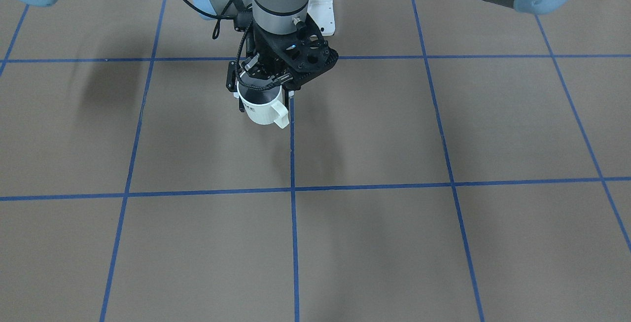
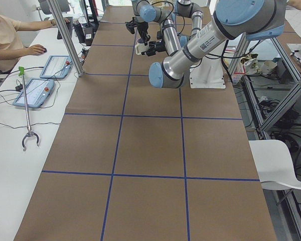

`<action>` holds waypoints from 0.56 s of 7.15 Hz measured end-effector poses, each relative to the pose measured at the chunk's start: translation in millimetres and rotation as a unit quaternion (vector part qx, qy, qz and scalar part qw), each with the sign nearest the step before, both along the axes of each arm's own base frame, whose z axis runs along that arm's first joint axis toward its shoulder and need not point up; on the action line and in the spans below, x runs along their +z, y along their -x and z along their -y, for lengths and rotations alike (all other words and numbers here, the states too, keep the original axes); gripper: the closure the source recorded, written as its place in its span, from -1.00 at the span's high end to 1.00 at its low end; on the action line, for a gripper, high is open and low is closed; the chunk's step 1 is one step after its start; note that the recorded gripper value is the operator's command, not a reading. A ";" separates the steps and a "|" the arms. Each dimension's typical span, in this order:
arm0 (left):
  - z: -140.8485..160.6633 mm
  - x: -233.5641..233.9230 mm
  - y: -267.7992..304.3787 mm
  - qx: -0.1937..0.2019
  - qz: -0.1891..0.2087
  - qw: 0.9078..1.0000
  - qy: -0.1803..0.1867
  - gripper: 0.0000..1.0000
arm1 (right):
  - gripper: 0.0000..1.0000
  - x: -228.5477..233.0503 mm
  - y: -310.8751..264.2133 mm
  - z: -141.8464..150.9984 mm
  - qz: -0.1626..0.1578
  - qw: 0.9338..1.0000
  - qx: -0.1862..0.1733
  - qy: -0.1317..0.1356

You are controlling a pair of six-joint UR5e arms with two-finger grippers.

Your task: Left arm hands cup to right arm to dump lemon

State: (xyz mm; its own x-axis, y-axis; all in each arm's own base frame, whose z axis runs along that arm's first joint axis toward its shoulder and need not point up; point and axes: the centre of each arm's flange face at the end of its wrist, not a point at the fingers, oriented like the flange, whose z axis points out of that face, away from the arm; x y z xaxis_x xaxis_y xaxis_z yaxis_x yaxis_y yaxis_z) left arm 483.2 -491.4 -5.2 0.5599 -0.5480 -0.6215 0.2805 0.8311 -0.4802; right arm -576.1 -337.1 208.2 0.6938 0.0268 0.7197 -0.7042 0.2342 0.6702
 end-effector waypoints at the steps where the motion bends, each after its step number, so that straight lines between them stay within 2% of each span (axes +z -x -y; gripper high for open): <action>1: 0.1 -2.5 2.4 -0.001 -0.002 1.000 -0.002 -1.00 | 1.00 4.4 0.3 -0.2 -0.004 1.000 0.000 0.001; 4: 10.8 -17.0 34.7 -0.021 -0.018 0.999 -0.016 -1.00 | 1.00 28.2 -0.1 -1.2 -0.020 1.000 -0.003 0.006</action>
